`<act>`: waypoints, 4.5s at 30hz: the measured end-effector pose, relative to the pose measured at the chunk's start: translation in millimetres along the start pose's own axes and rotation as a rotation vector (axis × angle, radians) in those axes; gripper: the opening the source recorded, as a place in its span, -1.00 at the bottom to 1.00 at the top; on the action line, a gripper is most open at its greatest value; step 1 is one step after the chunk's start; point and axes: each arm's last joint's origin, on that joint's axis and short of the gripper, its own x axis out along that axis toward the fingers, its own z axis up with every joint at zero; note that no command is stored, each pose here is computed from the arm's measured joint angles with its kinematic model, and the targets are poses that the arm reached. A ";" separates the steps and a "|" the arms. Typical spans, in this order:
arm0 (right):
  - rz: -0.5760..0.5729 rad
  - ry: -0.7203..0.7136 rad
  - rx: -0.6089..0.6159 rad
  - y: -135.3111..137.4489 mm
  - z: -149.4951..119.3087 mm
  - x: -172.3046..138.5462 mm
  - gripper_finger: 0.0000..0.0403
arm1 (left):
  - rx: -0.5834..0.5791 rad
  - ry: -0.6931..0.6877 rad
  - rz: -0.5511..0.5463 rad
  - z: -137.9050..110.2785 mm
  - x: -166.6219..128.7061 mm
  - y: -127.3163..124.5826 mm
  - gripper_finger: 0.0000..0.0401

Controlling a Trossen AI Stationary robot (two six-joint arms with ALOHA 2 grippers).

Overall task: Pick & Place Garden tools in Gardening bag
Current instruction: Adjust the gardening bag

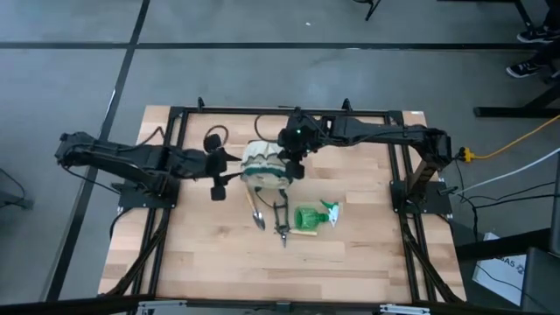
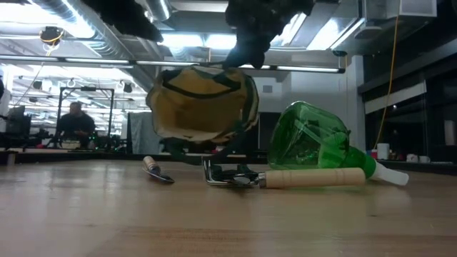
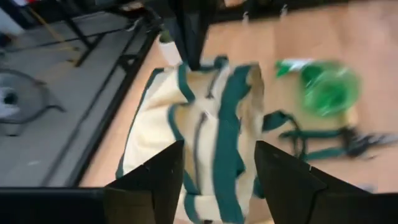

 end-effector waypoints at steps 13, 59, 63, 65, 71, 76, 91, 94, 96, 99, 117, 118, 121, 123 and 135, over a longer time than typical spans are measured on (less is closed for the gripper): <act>-0.039 -0.073 0.050 -23.7 5.1 -4.1 -1.00 | 0.056 0.147 0.145 -14.4 12.5 -28.8 0.00; 0.055 -0.149 -0.105 23.3 15.1 1.7 -1.00 | -0.119 0.177 0.474 -27.2 31.8 -33.9 -0.54; 0.053 -0.154 -0.111 23.3 15.6 1.6 -1.00 | -0.160 0.174 0.461 -27.3 32.0 -34.3 -0.91; 0.051 -0.154 -0.111 23.2 15.6 1.6 -0.99 | -0.196 0.175 0.444 -27.5 32.2 -34.9 -0.96; 0.050 -0.153 -0.111 23.2 15.5 1.7 -0.93 | -0.286 0.183 0.375 -27.1 30.6 -35.2 -0.98; 0.005 -0.143 -0.107 21.3 14.8 1.8 -0.90 | -0.358 0.196 0.332 -24.9 27.0 -28.8 -0.98; -0.024 -0.128 -0.220 20.4 13.5 1.4 -0.41 | -0.518 0.505 0.279 -3.9 2.3 14.8 -0.98; 0.070 -0.085 -0.275 25.5 8.5 -1.3 -0.28 | -0.535 0.551 0.252 -6.4 4.1 21.0 -0.98; 0.140 -0.027 -0.302 29.9 2.0 -4.2 -0.23 | -0.545 0.578 0.234 -8.0 5.4 25.5 -0.98; 0.208 0.058 -0.323 35.3 -7.3 -5.5 -0.20 | -0.561 0.603 0.215 -9.6 7.7 33.1 -0.98; 0.288 0.097 -0.389 48.9 -13.0 -5.4 -0.22 | -0.726 0.617 0.203 -23.0 17.5 95.9 -0.93; 0.291 0.098 -0.389 49.0 -13.1 -5.4 -0.22 | -0.725 0.605 0.195 -22.7 18.2 98.1 -0.93; 0.291 0.097 -0.390 48.9 -13.0 -5.4 -0.22 | -0.752 0.568 0.160 -21.9 20.3 104.7 -0.92; 0.291 0.098 -0.390 48.7 -13.1 -5.3 -0.22 | -0.784 0.565 0.134 -22.8 23.5 108.5 -0.91; 0.292 0.106 -0.381 48.7 -13.9 -5.2 -0.22 | -0.799 0.718 0.036 -44.8 59.5 123.8 -0.55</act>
